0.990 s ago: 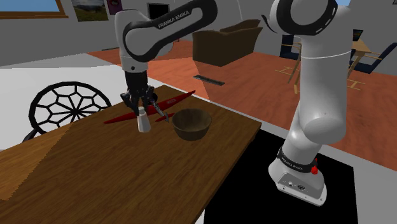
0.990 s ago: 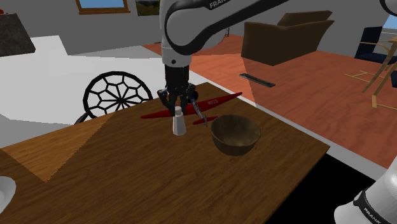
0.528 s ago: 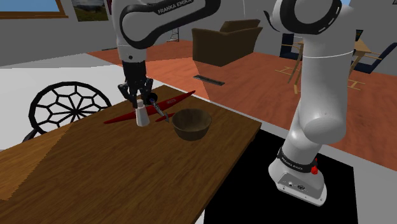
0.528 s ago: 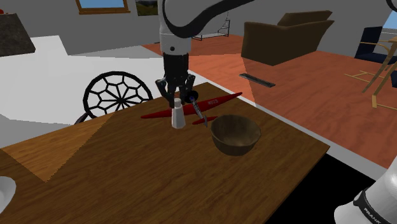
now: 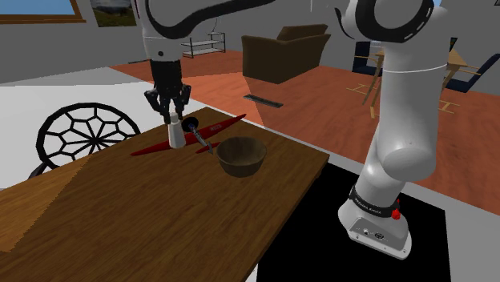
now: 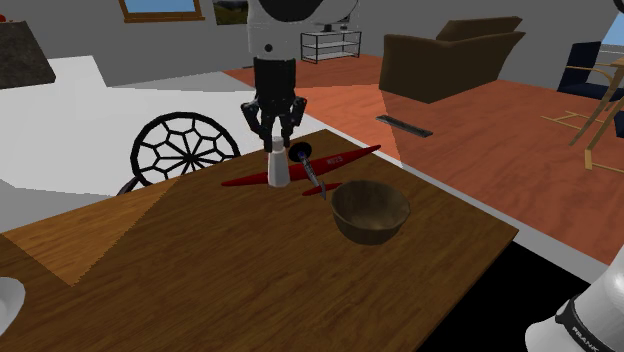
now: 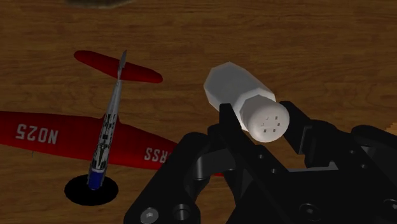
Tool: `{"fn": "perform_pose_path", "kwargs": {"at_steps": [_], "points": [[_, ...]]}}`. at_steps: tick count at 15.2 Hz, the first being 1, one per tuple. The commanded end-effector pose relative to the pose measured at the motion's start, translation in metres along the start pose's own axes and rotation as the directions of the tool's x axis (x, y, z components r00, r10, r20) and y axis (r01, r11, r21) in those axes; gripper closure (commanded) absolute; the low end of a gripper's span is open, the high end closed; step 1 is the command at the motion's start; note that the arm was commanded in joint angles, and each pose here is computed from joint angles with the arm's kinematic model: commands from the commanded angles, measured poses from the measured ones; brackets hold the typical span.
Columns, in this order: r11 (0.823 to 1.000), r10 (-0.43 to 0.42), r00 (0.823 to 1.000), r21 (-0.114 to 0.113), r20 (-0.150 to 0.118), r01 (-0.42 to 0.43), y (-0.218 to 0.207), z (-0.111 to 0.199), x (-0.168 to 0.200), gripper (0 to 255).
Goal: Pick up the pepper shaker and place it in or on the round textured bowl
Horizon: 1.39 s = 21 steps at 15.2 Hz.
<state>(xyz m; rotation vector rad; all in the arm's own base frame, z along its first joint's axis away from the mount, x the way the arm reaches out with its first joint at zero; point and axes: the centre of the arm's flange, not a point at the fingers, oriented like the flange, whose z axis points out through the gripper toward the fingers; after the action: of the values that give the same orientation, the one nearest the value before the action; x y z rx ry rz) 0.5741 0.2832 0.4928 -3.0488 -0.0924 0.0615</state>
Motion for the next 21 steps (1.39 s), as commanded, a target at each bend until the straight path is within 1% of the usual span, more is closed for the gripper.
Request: {"fn": "perform_pose_path", "kwargs": {"at_steps": [1,8,21], "points": [[1.0,0.0,1.0,0.0,0.0,0.0,-0.001,-0.011,-0.001,255],[1.0,0.0,1.0,0.0,0.0,0.0,-0.004,-0.046,-0.003,255],[1.0,0.0,1.0,0.0,0.0,0.0,0.094,-0.085,-0.138,255]]}}
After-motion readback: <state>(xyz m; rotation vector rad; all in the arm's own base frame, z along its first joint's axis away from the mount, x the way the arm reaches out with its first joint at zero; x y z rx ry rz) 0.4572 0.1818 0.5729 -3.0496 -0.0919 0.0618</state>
